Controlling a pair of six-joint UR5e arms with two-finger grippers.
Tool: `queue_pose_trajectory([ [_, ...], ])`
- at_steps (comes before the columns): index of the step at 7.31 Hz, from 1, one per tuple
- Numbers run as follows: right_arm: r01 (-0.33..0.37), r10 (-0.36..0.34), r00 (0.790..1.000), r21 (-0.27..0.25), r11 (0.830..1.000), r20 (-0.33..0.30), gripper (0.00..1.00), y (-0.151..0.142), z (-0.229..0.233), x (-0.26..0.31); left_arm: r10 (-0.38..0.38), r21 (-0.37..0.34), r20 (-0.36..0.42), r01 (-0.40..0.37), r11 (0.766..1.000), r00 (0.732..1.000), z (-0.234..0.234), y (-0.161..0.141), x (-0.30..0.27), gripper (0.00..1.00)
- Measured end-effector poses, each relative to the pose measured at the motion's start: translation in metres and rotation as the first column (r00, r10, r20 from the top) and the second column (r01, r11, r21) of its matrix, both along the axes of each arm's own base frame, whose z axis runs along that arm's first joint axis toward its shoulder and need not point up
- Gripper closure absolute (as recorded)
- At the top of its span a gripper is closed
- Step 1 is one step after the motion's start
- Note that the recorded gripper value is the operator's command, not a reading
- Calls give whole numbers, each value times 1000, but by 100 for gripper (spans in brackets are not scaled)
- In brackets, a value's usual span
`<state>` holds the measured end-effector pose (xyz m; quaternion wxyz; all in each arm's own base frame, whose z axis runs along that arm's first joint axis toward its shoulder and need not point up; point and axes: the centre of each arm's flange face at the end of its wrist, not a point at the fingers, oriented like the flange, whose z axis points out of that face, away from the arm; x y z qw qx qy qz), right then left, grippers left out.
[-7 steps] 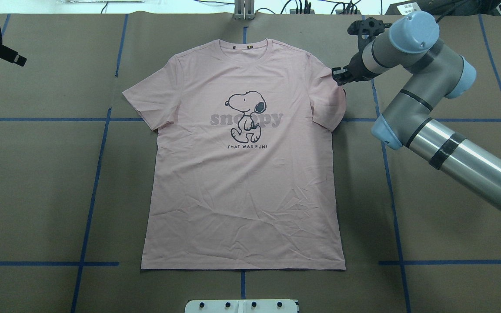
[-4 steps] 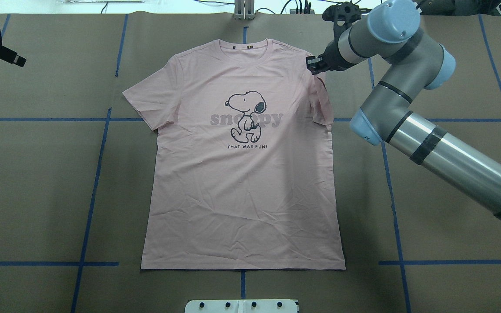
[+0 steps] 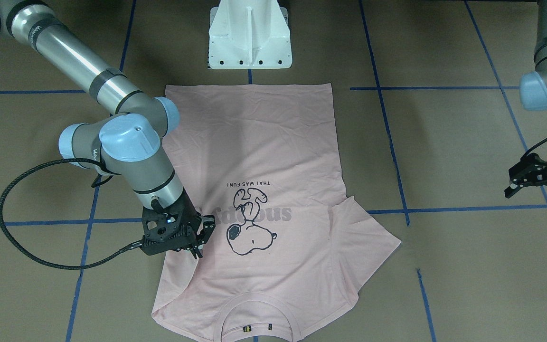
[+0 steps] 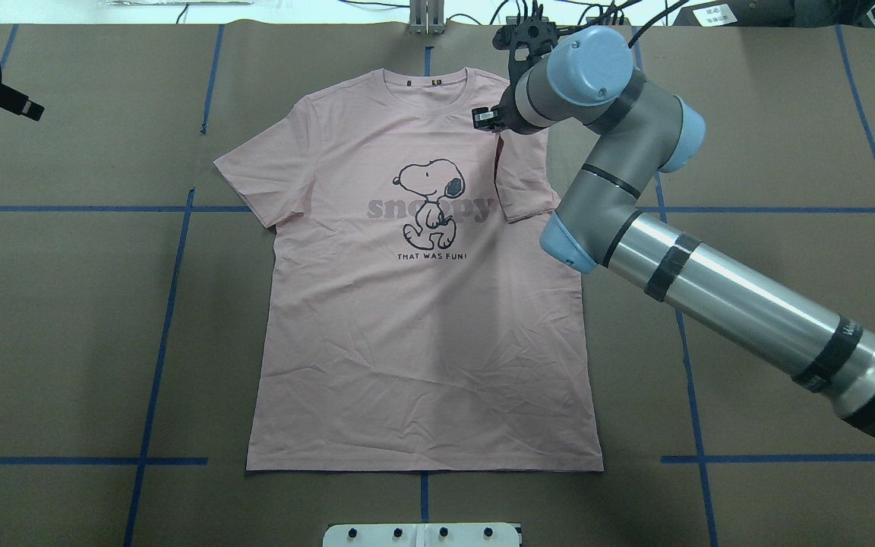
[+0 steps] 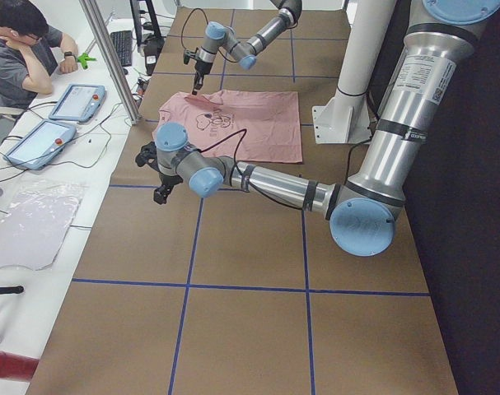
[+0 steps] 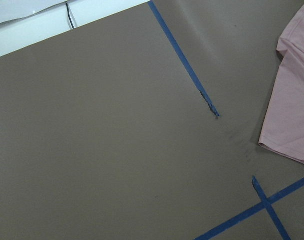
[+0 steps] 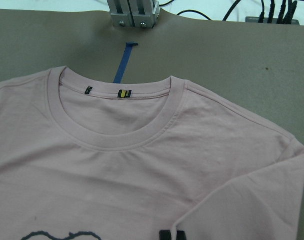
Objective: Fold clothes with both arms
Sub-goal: 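Fold the grasped sleeve inward across the shirt body with the right gripper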
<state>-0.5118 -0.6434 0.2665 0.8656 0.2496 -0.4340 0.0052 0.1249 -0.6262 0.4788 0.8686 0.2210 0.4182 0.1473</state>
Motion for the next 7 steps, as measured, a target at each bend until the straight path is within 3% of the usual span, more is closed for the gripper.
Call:
queue_pose_trajectory([
  [1, -7, 7, 1000, 4, 1000, -10, 9, -1, -4, -11, 0, 2, -1, 0, 1000, 1000, 3, -1, 0, 0],
  [2, -9, 9, 1000, 5, 1000, -16, 0, -2, -5, -16, 0, 4, -2, 0, 1000, 1000, 4, -1, 1, 0],
  [4, -11, 11, 1000, -8, 1000, -10, 0, 3, -5, -23, -2, 6, -5, 2, 1000, 1000, 1, -2, 2, 0],
  [5, -17, 17, 1000, -40, 999, 10, 0, 8, -5, -27, -18, -11, -21, 18, 1000, 1000, -5, -1, 6, 0],
  [7, 28, -22, 999, -175, 984, 39, 0, 26, -6, -25, -119, -100, -89, 110, 989, 989, -21, 8, 56, 0],
])
